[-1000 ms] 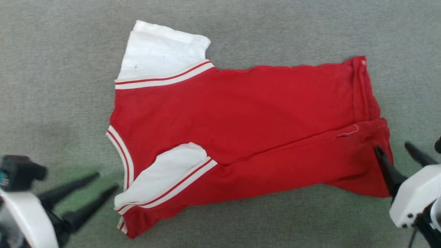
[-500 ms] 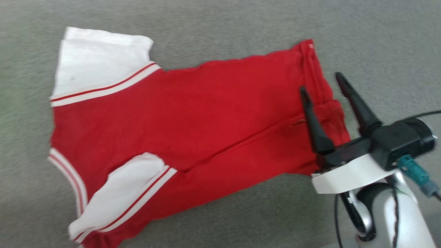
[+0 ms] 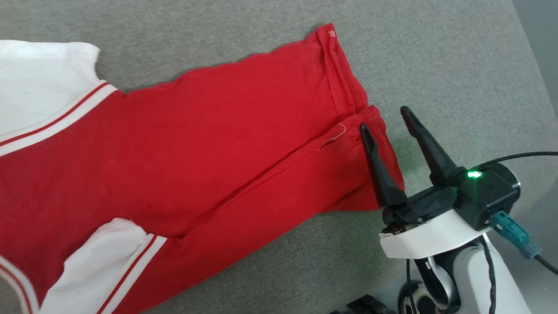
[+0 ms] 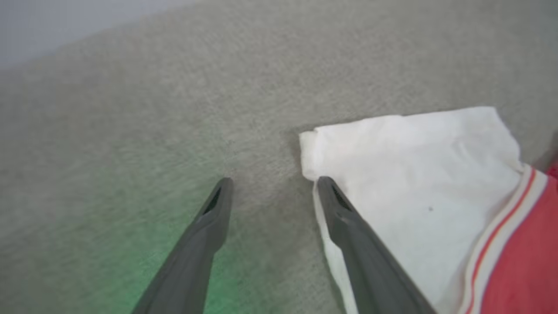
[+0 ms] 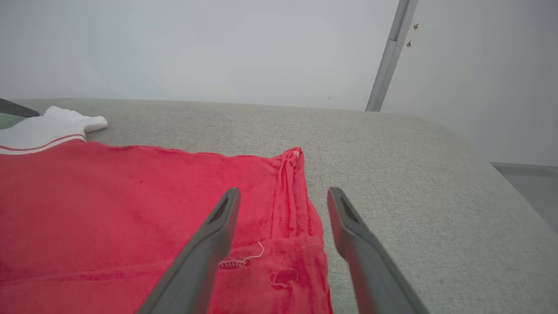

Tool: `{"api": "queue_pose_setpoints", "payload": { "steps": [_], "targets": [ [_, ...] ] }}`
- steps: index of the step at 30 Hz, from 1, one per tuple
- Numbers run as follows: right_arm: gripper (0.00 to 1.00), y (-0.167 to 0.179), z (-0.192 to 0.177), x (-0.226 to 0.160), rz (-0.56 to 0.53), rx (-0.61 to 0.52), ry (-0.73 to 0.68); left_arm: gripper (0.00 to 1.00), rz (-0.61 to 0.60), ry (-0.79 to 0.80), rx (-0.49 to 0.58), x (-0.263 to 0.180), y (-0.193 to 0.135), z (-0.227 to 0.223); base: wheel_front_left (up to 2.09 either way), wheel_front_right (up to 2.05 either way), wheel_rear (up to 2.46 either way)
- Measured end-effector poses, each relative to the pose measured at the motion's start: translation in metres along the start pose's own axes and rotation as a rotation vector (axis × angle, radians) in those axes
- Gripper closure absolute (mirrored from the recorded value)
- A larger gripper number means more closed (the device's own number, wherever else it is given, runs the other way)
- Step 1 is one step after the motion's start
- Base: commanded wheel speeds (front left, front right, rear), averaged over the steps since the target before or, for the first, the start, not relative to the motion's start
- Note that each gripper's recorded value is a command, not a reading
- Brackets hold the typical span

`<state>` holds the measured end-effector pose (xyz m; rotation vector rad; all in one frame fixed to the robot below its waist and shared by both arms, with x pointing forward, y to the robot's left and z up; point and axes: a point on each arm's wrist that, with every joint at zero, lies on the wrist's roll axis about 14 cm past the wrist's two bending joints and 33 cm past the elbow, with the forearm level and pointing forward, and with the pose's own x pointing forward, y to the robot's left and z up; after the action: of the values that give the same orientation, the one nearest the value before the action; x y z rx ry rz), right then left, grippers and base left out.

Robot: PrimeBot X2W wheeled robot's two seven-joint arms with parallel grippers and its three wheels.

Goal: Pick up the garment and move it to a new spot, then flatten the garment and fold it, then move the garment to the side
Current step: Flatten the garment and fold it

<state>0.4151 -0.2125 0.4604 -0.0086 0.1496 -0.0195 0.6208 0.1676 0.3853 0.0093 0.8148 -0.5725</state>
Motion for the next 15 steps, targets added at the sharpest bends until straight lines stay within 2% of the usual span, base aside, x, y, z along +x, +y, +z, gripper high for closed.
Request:
{"api": "queue_pose_setpoints", "payload": {
  "steps": [3, 6, 7, 8, 9, 10, 11, 15],
  "targets": [
    [0.00, -0.002, -0.007, -0.002, -0.008, -0.002, 0.024, 0.00, -0.066, 0.076, -0.082, 0.013, -0.013, -0.002, 0.00, 0.00, 0.00],
    [0.00, -0.004, -0.011, -0.001, -0.014, -0.005, 0.039, 0.00, -0.104, 0.140, -0.101, 0.017, -0.020, -0.004, 0.00, 0.00, 0.00],
    [0.00, -0.003, -0.011, 0.000, -0.011, -0.006, 0.041, 0.04, -0.113, 0.154, -0.108, 0.017, -0.022, -0.005, 0.00, 0.00, 0.00],
    [0.00, -0.002, -0.012, 0.002, -0.006, -0.006, 0.048, 0.38, -0.121, 0.165, -0.103, 0.016, -0.024, -0.006, 0.00, 0.00, 0.00],
    [0.00, -0.001, -0.012, 0.004, 0.000, -0.008, 0.051, 0.63, -0.125, 0.169, -0.091, 0.016, -0.025, -0.006, 0.00, 0.00, 0.00],
    [0.00, 0.001, -0.012, 0.008, 0.007, -0.012, 0.054, 0.63, -0.127, 0.166, -0.090, 0.017, -0.026, -0.006, 0.00, 0.00, 0.00],
    [0.00, 0.002, -0.012, 0.011, 0.016, -0.018, 0.062, 1.00, -0.128, 0.160, -0.093, 0.017, -0.026, -0.006, 0.00, 0.00, 0.00],
    [0.00, 0.007, -0.018, 0.031, 0.046, -0.046, 0.148, 1.00, -0.138, 0.135, -0.072, 0.021, -0.031, -0.006, 0.00, 0.00, 0.00]
  ]
}}
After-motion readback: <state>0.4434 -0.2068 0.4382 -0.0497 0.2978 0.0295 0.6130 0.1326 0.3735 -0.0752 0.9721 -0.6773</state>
